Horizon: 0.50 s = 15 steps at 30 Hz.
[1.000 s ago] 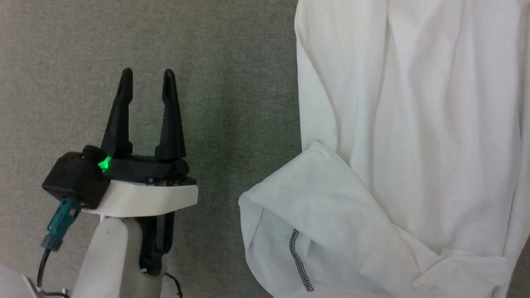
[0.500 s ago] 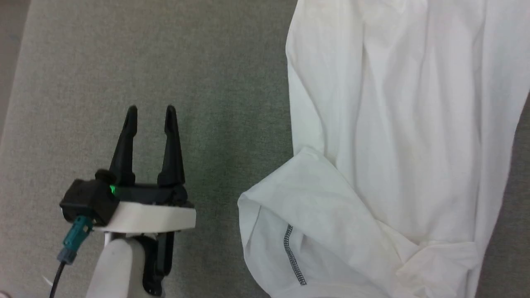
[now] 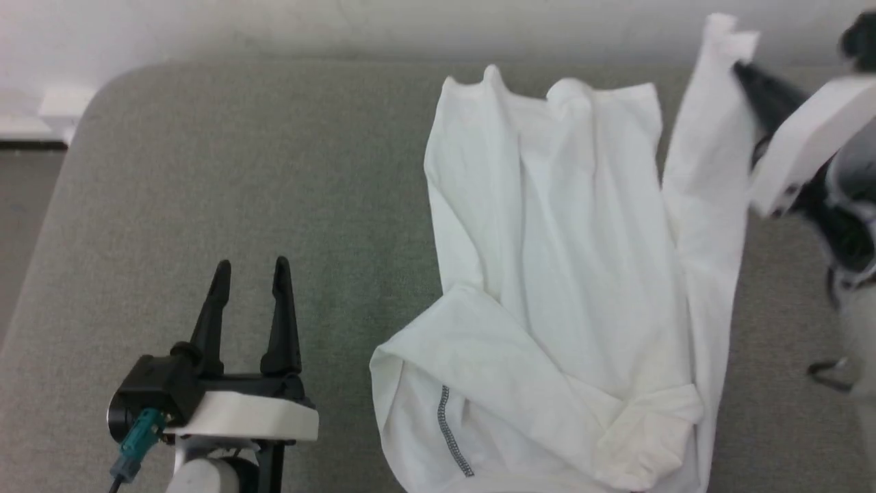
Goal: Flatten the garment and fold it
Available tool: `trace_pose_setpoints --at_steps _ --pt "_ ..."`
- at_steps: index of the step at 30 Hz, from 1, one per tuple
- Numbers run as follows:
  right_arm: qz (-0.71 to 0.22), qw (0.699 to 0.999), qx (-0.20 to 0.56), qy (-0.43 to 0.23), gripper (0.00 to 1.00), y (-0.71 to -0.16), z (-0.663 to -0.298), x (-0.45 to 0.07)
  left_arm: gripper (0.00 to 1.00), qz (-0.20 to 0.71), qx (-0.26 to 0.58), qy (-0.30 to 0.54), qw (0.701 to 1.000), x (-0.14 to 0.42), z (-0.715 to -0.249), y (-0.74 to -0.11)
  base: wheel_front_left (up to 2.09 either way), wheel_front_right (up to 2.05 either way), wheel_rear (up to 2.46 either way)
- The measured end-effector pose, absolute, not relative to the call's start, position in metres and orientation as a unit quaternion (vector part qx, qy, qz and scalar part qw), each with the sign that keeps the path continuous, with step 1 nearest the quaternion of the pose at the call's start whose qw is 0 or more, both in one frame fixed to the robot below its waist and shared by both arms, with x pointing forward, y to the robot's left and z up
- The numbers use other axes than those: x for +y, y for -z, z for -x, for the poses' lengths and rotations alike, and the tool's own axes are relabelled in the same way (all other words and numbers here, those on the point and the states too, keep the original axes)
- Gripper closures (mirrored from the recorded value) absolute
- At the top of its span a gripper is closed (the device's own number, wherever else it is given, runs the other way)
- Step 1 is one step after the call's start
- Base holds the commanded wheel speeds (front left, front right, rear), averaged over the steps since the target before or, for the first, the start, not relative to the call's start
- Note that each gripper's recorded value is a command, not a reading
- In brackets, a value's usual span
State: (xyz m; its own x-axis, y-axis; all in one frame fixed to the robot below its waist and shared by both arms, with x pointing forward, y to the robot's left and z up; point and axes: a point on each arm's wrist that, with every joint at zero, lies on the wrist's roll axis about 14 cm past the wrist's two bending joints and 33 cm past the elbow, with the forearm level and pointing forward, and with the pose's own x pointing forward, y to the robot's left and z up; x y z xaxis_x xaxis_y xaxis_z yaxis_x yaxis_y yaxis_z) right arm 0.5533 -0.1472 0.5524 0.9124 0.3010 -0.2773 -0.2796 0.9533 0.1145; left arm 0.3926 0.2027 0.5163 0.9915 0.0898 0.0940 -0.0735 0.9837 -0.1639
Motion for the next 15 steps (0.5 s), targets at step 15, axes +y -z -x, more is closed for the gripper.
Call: trace_pose_setpoints --at_steps 15 --pt "-0.096 0.924 0.138 -0.344 1.00 -0.568 -0.371 -0.003 0.00 0.091 -0.088 -0.009 0.992 0.183 -0.359 -0.555 0.00 0.00 0.00"
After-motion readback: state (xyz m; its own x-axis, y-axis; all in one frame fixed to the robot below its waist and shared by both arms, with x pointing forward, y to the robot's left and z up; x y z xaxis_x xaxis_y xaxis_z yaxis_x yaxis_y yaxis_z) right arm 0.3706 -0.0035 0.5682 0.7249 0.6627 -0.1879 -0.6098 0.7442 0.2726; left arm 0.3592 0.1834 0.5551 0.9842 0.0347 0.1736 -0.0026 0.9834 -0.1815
